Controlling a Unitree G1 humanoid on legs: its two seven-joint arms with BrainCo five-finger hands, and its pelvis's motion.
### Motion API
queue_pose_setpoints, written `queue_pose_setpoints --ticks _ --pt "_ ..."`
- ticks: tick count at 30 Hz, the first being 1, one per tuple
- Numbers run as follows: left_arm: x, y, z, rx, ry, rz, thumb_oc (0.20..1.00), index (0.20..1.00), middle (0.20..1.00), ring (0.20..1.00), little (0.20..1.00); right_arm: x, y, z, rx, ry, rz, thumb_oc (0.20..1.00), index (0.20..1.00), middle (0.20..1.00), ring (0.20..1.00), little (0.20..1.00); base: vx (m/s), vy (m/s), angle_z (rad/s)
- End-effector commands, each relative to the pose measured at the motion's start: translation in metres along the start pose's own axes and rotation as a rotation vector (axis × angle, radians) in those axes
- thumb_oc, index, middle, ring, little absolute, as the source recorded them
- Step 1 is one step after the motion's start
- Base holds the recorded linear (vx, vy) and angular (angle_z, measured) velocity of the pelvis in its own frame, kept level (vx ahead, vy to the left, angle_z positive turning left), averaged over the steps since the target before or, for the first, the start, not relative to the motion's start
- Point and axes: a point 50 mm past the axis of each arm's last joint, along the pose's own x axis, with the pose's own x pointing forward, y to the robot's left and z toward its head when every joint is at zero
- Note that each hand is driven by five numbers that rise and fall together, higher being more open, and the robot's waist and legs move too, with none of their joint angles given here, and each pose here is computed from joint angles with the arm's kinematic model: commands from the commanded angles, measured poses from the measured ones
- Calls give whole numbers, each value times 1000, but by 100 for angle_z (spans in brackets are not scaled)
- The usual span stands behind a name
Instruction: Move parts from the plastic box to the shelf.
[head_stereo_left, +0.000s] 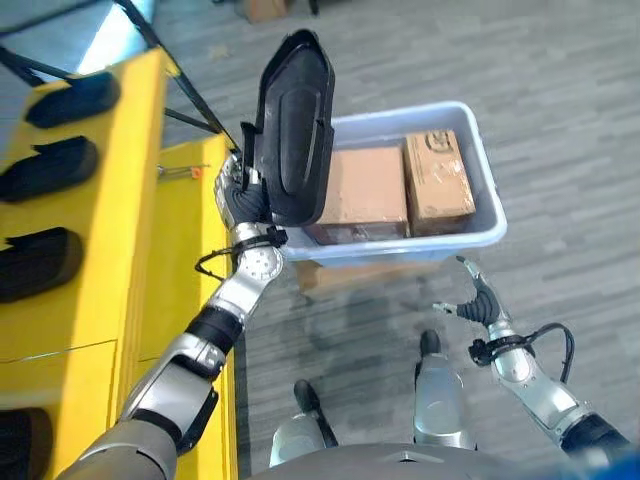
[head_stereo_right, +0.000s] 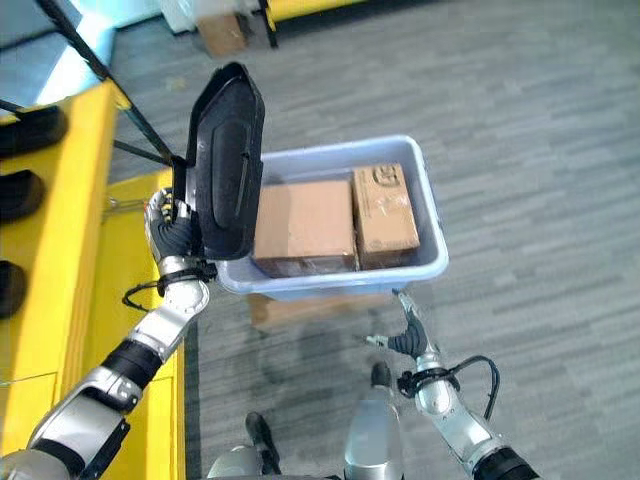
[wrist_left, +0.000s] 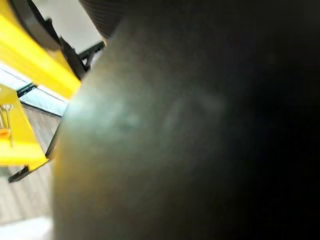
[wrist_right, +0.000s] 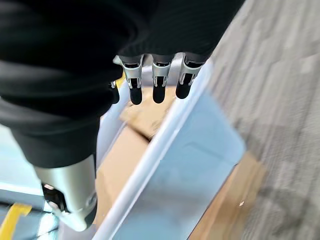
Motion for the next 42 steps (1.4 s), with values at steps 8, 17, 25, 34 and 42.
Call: queue_pose_setpoints --ticks 8,17,25,34,42 --pt "-24 26 9 80 -135 -88 200 200 200 200 200 7 6 48 167 -178 79 1000 1000 1000 1000 1000 47 176 31" --pt "-23 42 12 148 -203 -189 200 200 200 200 200 23 10 80 241 -228 47 1000 1000 1000 1000 1000 -10 246 31" --pt "-9 58 10 184 -207 -242 200 200 200 200 200 17 34 67 282 -165 111 1000 1000 1000 1000 1000 -80 216 4" --pt "-32 45 -6 59 -115 -320 200 200 200 200 200 19 8 51 292 -130 -2 1000 1000 1000 1000 1000 -80 -22 100" --pt "-46 41 -7 -40 -80 -306 200 200 200 200 200 32 5 59 307 -162 -1 1000 1000 1000 1000 1000 -211 -41 15"
